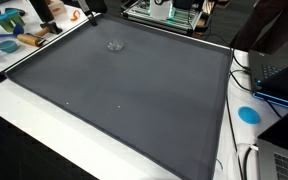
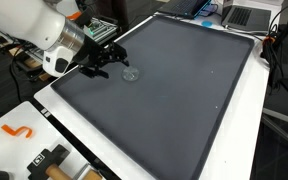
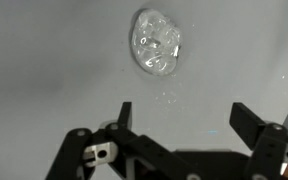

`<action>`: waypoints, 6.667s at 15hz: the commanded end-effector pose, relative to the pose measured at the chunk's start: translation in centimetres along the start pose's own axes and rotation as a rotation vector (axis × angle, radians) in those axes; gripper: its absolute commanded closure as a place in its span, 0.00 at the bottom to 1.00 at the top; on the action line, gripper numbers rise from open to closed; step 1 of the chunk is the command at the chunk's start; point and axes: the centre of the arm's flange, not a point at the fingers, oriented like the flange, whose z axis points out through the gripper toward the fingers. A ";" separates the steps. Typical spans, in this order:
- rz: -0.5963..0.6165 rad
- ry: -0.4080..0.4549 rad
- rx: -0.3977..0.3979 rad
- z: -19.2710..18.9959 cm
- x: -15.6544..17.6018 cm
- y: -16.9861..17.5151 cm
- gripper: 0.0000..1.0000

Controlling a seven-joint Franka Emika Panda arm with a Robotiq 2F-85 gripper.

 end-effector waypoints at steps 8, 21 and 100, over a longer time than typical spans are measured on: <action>-0.043 0.024 0.009 0.6 0.0 0.1 0.00; -0.278 -0.034 -0.227 0.4 -1.4 -8.3 0.00; -1.528 -0.291 -0.603 12.9 -8.1 -8.5 0.00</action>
